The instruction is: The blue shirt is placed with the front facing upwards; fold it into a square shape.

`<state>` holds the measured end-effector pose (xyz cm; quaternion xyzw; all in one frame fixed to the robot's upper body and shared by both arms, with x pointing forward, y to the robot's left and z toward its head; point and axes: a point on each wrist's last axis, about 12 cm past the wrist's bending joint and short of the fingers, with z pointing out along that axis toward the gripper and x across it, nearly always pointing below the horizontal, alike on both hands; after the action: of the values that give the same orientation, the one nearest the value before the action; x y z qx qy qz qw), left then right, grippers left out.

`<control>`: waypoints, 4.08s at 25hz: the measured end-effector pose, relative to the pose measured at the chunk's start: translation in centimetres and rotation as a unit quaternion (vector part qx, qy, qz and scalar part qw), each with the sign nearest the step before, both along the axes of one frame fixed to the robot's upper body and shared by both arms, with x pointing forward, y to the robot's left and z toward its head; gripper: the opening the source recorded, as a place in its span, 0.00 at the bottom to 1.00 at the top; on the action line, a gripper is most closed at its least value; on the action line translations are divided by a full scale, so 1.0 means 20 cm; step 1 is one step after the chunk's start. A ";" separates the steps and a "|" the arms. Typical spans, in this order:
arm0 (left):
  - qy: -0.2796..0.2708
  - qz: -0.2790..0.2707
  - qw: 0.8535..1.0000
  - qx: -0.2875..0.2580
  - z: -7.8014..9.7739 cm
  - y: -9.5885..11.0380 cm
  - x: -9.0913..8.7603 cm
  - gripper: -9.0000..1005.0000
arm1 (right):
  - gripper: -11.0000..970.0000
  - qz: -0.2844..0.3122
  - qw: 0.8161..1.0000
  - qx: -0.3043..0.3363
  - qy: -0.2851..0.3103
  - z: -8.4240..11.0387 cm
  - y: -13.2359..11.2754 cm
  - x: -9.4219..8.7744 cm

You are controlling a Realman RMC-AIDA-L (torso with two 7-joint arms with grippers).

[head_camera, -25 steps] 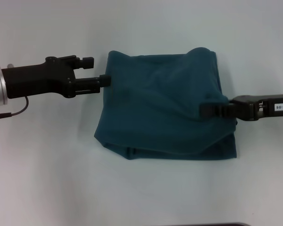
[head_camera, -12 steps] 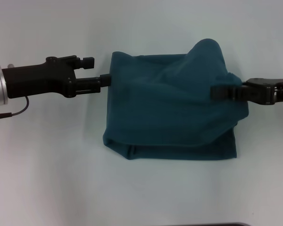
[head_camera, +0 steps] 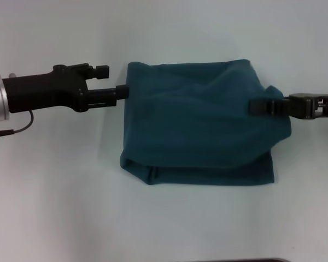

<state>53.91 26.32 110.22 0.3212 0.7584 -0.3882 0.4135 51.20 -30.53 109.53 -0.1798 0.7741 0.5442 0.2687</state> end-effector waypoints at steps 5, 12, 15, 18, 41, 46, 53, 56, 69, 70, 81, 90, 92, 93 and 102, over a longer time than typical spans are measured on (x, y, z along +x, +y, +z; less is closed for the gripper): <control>-0.001 0.003 1.000 0.002 0.00 0.00 0.01 0.79 | 0.07 -0.029 0.999 -0.021 0.036 -0.06 -0.02 -0.01; -0.001 0.002 1.000 0.004 0.00 0.00 0.01 0.79 | 0.11 -0.072 0.995 -0.025 0.071 -0.13 -0.09 -0.05; -0.002 0.002 1.000 0.005 0.00 0.00 0.01 0.79 | 0.23 -0.097 0.991 -0.032 0.091 -0.15 -0.14 -0.07; -0.003 0.001 1.000 0.006 0.00 0.00 0.01 0.79 | 0.34 -0.118 0.986 -0.035 0.111 -0.16 -0.19 -0.10; -0.003 0.059 0.998 0.024 -0.01 0.05 0.06 0.79 | 0.84 -0.168 0.969 -0.074 0.165 -0.09 -0.23 0.07; 0.004 0.071 0.997 0.035 -0.05 0.06 0.07 0.79 | 0.84 -0.177 0.966 -0.071 0.173 -0.11 -0.22 0.07; 0.012 0.062 0.997 0.043 -0.07 0.03 0.07 0.79 | 0.84 -0.181 0.965 -0.056 0.183 -0.17 -0.13 0.09; 0.012 0.058 0.997 0.043 -0.07 0.03 0.06 0.79 | 0.84 -0.182 0.966 -0.053 0.175 -0.18 -0.10 0.10; 0.013 0.046 0.998 0.048 -0.07 0.00 0.06 0.79 | 0.83 -0.188 0.975 -0.023 0.113 -0.10 -0.06 0.21; 0.013 0.045 0.998 0.048 -0.07 0.00 0.06 0.79 | 0.83 -0.186 0.976 -0.023 0.109 -0.09 -0.05 0.21; 0.019 0.021 0.999 0.041 -0.07 -0.04 0.05 0.79 | 0.83 -0.225 0.968 -0.051 0.096 -0.11 -0.07 0.27; 0.015 -0.015 1.000 0.022 -0.02 -0.08 0.04 0.79 | 0.83 -0.275 0.955 -0.064 0.091 -0.13 -0.18 0.24; 0.015 -0.026 0.999 0.017 -0.02 -0.09 0.04 0.79 | 0.83 -0.275 0.956 -0.061 0.086 -0.13 -0.19 0.24; 0.015 -0.029 0.999 0.016 -0.02 -0.09 0.03 0.79 | 0.83 -0.273 0.957 -0.059 0.084 -0.12 -0.19 0.24; 0.047 -0.065 0.997 0.014 -0.10 -0.19 0.00 0.79 | 0.83 -0.251 0.964 -0.045 0.073 -0.09 -0.14 0.26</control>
<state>53.91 22.56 108.16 0.3568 0.7601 -0.4178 0.3470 56.32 -33.38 107.66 0.0490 0.8356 0.4354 0.3312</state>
